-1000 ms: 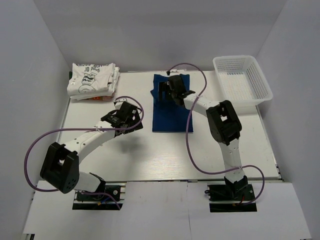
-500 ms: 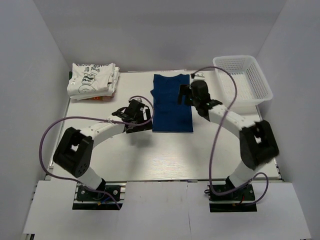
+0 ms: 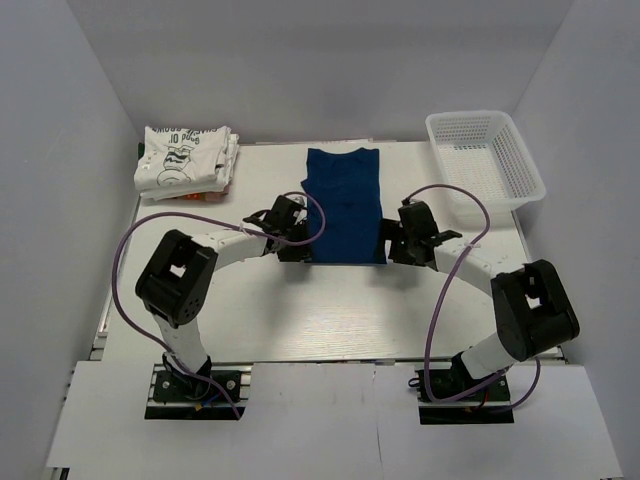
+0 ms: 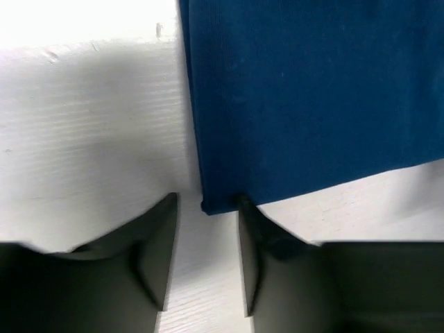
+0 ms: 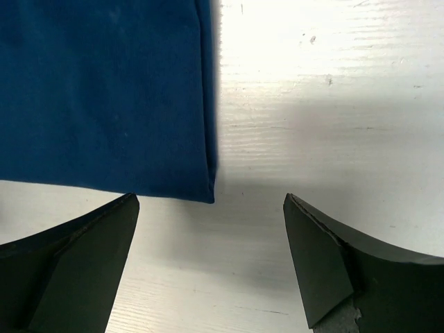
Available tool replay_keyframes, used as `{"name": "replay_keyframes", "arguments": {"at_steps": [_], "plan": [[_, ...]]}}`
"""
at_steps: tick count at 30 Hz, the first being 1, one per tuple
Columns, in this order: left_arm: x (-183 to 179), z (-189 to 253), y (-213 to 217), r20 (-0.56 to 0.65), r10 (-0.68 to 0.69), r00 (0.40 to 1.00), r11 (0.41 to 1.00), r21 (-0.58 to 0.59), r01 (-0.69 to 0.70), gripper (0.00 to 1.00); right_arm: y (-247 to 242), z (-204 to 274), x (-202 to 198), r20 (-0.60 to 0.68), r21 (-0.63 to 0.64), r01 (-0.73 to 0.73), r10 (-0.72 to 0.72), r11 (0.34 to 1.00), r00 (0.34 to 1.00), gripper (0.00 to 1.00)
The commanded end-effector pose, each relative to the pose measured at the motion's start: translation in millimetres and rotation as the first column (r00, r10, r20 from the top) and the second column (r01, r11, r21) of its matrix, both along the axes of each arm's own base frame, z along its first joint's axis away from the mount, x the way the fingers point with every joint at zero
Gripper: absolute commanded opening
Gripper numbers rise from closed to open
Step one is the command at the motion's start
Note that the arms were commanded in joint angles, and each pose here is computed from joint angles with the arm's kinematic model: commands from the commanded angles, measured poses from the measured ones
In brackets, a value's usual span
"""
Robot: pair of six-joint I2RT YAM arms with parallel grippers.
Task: Fold and stack the t-shirts
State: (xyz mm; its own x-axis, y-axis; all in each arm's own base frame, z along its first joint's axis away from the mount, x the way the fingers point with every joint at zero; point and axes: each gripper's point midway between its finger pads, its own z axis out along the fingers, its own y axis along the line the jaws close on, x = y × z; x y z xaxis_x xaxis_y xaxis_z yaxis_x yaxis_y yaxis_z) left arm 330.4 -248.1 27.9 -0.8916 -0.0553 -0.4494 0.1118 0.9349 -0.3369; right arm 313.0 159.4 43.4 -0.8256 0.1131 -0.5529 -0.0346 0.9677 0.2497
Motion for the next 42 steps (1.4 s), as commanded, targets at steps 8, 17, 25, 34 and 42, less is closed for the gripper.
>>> {"name": "replay_keyframes", "arguments": {"at_steps": [8,17,25,34,42], "plan": [[-17,-7,-23,-0.032,-0.095,0.995,0.994,-0.06,0.093,0.0,10,0,3,-0.021,0.105,-0.016,0.019,0.994,1.0,0.87],[-12,-7,-18,-0.005,-0.071,0.997,0.997,-0.035,0.071,0.0,10,-16,1,-0.059,0.122,-0.005,0.013,0.992,0.998,0.81],[-15,-2,-14,0.007,-0.065,0.998,0.997,-0.033,0.066,0.0,18,-24,-7,-0.104,0.192,-0.009,0.029,0.981,0.994,0.12],[-47,24,-7,0.042,-0.101,0.994,0.992,-0.074,0.104,0.0,14,0,-28,-0.053,0.206,-0.045,0.057,0.978,0.997,0.0],[-100,104,-15,0.161,-0.232,0.959,0.948,-0.185,0.26,0.0,20,56,-87,0.064,0.302,-0.195,0.184,0.933,0.981,0.0]]}}
